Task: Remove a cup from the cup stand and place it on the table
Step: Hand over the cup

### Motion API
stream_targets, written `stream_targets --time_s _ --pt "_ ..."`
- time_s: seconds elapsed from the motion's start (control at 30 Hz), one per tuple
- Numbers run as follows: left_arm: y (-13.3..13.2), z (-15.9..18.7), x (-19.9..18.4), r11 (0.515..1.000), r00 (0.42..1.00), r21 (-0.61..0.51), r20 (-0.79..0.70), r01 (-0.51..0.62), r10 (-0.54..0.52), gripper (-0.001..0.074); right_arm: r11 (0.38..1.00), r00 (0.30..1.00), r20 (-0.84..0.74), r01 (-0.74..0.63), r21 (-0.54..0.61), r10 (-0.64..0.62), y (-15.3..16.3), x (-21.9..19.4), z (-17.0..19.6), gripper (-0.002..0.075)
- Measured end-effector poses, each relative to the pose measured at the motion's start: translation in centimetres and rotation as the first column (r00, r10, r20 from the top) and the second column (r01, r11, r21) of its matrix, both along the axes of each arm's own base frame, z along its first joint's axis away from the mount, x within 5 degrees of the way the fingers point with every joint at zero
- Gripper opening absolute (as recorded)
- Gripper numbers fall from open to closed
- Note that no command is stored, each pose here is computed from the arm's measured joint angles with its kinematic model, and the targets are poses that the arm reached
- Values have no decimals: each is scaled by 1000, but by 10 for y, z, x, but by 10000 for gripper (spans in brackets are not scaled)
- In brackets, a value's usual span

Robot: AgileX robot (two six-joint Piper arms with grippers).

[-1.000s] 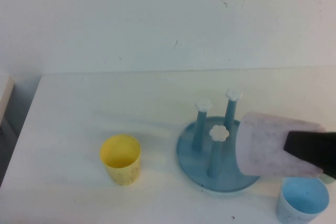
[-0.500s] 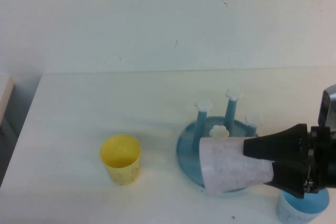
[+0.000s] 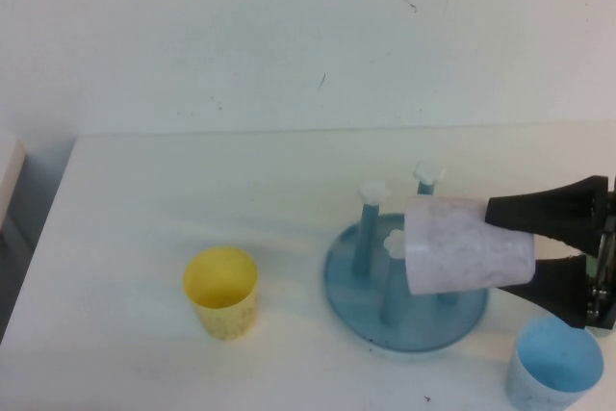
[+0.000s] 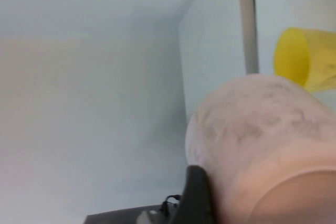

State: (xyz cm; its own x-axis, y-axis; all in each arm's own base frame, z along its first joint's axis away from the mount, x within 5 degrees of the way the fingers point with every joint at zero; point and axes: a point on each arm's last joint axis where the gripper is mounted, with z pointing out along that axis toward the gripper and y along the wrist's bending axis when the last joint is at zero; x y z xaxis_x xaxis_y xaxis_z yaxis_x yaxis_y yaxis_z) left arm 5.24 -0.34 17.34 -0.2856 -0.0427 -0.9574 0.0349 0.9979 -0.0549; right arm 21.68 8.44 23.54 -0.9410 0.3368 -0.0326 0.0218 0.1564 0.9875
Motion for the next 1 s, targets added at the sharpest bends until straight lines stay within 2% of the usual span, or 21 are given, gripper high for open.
stream_targets --time_s 0.27,0.57,0.73,0.8,0.83,0.87,0.93,0.97,1.0 --pt "0 0 0 1000 1000 0 0 0 0 -3 999 999 -45 13 52 -11 0 7 19 576" --pt "0 0 0 1000 1000 0 0 0 0 -3 994 984 -176 40 97 -23 0 8 20 576" --pt "0 0 0 1000 1000 0 0 0 0 -3 994 981 -193 44 103 -24 0 8 20 576" --pt "-2 1 1 995 1000 -98 17 -7 8 -3 994 981 -193 44 103 -24 0 8 20 576" --pt "-4 4 1 973 999 -230 39 -13 23 -3 994 981 -193 44 103 -24 0 8 20 576" --pt "-6 7 2 917 998 -399 50 -20 44 -3 994 981 -193 44 103 -24 0 8 20 576" --pt "-9 14 3 715 994 -699 59 -22 89 -3 994 981 -190 44 102 -23 0 8 20 576" --pt "-9 17 3 617 992 -787 61 -19 108 -3 994 982 -187 43 101 -23 0 8 20 576" --pt "-9 20 3 543 990 -839 63 -15 123 -3 994 982 -186 43 101 -23 0 8 20 576"
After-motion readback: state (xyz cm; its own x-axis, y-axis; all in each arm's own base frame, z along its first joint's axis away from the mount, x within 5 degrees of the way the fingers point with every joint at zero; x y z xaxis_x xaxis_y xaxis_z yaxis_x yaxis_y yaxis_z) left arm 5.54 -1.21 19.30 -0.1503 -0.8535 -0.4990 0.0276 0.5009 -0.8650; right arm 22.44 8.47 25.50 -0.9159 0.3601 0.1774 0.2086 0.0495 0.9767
